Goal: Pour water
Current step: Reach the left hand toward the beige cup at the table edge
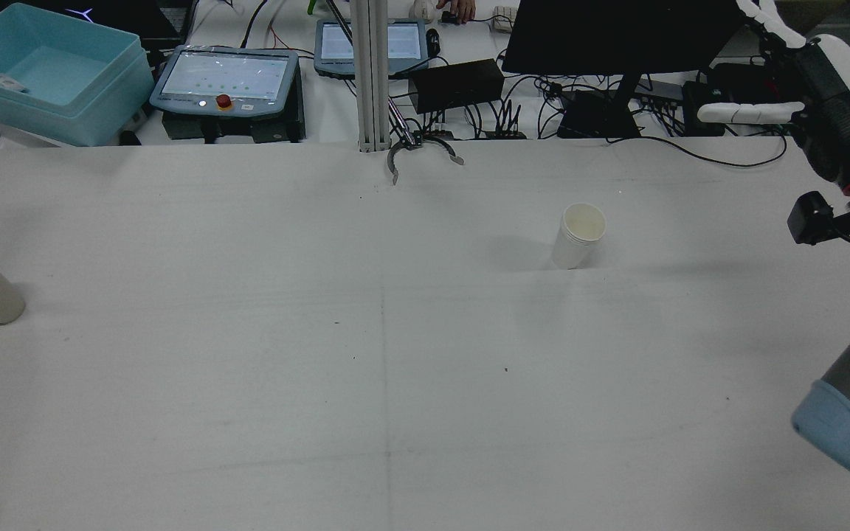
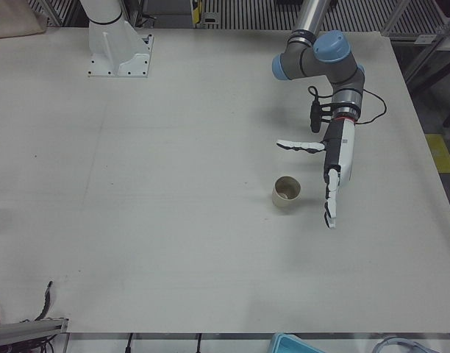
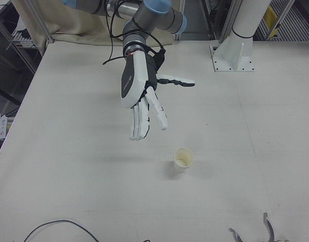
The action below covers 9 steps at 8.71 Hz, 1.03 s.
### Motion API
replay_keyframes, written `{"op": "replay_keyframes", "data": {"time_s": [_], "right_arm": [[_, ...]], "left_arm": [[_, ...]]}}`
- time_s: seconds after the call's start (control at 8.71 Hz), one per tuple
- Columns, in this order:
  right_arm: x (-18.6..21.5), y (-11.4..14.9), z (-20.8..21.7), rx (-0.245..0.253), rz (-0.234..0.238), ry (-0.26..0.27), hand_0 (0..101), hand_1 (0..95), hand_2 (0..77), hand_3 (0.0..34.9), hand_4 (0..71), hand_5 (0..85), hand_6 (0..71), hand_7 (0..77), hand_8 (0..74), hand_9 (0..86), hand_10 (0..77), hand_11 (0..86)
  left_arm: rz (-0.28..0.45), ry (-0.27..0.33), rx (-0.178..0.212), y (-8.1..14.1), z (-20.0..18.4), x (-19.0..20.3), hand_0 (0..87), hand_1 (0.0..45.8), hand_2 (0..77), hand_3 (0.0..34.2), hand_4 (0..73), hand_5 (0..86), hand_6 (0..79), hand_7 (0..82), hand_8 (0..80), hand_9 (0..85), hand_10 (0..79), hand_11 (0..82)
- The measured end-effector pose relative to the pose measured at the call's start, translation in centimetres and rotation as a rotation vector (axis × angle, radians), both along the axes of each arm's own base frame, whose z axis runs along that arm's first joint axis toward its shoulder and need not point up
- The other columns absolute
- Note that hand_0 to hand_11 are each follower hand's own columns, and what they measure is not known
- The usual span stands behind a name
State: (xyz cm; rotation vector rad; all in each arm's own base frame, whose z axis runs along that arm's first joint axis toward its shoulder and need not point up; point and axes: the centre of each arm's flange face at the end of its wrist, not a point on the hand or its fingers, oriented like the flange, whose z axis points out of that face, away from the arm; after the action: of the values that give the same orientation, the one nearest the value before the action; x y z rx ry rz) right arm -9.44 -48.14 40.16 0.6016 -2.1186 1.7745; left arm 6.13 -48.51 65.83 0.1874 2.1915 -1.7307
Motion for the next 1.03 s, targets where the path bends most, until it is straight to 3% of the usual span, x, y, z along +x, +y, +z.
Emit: {"op": "replay_keyframes", "data": {"time_s": [0.11, 0.23, 0.34, 0.46, 0.69, 0.8, 1.03], "right_arm": [[-1.1, 0.4, 0.3, -0.006, -0.022, 0.014, 48, 15.8, 6.0, 0.0, 0.0, 1.1, 0.5, 1.1, 0.5, 0.5, 0.5, 1.1], [-1.9, 0.7, 0.5, -0.010, -0.038, 0.021, 47, 12.0, 6.0, 0.0, 0.0, 0.5, 0.5, 1.1, 0.5, 0.5, 0.5, 1.1], [-2.3, 0.9, 0.7, -0.012, -0.048, 0.025, 47, 13.1, 2.7, 0.0, 0.0, 0.5, 0.5, 1.1, 0.5, 0.5, 0.5, 1.1], [-2.5, 1.0, 0.8, -0.014, -0.053, 0.027, 46, 12.5, 4.9, 0.0, 0.0, 0.5, 0.5, 1.1, 0.5, 0.5, 0.5, 1.1], [-3.6, 1.2, 0.8, -0.014, -0.073, 0.035, 46, 8.7, 4.9, 0.0, 0.0, 0.5, 0.5, 1.1, 0.5, 0.5, 0.5, 1.1], [-4.1, 1.3, 0.6, -0.012, -0.082, 0.040, 46, 11.5, 2.7, 0.0, 0.0, 0.5, 0.5, 1.1, 0.5, 0.5, 0.5, 1.1], [-5.0, 1.4, 0.6, -0.011, -0.096, 0.046, 46, 11.5, 2.7, 0.0, 0.0, 0.5, 0.5, 1.1, 0.5, 0.5, 0.5, 1.1]], "left_arm": [[-0.001, -0.013, 0.006, 0.2, 0.4, 0.2, 55.2, 19.6, 1.1, 7.3, 1.1, 0.5, 0.5, 0.5, 0.5, 1.1, 0.0, 3.3], [0.001, -0.032, 0.027, 0.2, 0.5, 0.6, 52.3, 15.3, 1.1, 7.4, 1.1, 0.5, 0.5, 1.1, 0.5, 1.1, 0.0, 2.2], [0.016, -0.051, 0.040, 0.4, 1.4, 1.5, 52.3, 15.3, 1.1, 7.4, 1.1, 0.5, 0.5, 1.1, 0.5, 1.1, 0.0, 2.2], [0.039, -0.066, 0.037, 0.8, 3.8, 2.5, 49.5, 13.1, 0.5, 6.6, 1.1, 0.5, 0.5, 0.5, 0.5, 1.1, 0.0, 1.6], [0.059, -0.081, 0.025, 1.6, 7.8, 3.3, 49.3, 15.3, 1.1, 6.5, 1.1, 0.5, 0.5, 0.5, 0.5, 1.1, 0.5, 1.6], [0.060, -0.084, 0.021, 2.0, 9.4, 3.3, 51.0, 15.3, 1.1, 5.2, 1.1, 0.5, 0.5, 0.5, 0.5, 1.1, 0.5, 1.6], [0.059, -0.101, 0.031, 2.4, 11.2, 3.3, 51.0, 15.3, 1.1, 6.4, 1.1, 0.5, 0.5, 0.5, 0.5, 1.1, 0.5, 1.6]]}}
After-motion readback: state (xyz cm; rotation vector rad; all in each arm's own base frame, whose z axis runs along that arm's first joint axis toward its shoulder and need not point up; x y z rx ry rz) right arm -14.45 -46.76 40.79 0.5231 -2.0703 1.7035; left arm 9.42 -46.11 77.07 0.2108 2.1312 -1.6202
